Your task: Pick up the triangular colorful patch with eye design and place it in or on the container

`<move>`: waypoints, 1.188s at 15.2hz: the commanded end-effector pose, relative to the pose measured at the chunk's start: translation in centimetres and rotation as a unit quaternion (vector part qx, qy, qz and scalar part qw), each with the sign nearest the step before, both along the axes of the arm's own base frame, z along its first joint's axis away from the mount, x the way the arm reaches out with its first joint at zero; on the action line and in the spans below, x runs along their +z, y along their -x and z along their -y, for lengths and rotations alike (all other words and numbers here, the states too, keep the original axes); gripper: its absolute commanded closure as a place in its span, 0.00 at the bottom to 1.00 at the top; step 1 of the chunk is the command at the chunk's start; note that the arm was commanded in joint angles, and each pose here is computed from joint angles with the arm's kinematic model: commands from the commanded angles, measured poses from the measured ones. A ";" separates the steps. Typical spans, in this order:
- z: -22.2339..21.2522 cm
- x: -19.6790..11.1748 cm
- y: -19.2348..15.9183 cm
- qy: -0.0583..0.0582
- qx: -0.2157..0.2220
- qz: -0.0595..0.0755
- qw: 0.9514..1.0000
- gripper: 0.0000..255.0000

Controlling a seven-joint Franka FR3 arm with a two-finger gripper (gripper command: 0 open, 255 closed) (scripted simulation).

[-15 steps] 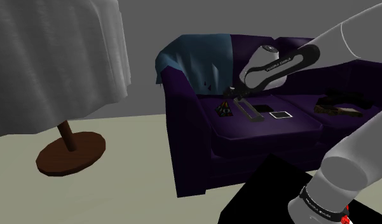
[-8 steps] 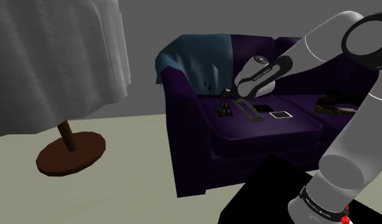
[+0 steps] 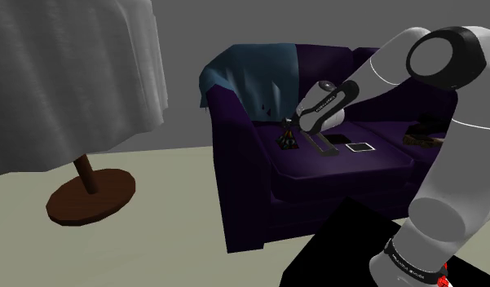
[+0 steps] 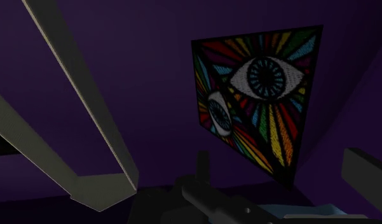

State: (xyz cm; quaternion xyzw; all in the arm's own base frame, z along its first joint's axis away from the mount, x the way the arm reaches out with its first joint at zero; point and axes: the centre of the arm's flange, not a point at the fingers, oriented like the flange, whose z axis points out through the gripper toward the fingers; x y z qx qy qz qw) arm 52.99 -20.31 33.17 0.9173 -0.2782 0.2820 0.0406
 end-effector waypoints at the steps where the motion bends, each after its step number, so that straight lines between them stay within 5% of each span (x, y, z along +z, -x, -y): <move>1: 0.3 -0.7 -0.5 0.000 0.000 0.000 1.000 0.00; 8: 0.3 -0.7 -0.5 0.000 0.000 0.000 1.000 0.00; 9: 0.3 -0.7 -0.5 0.000 0.000 0.000 1.000 1.00; 18: 0.3 -0.7 -0.5 0.000 0.000 0.000 1.000 1.00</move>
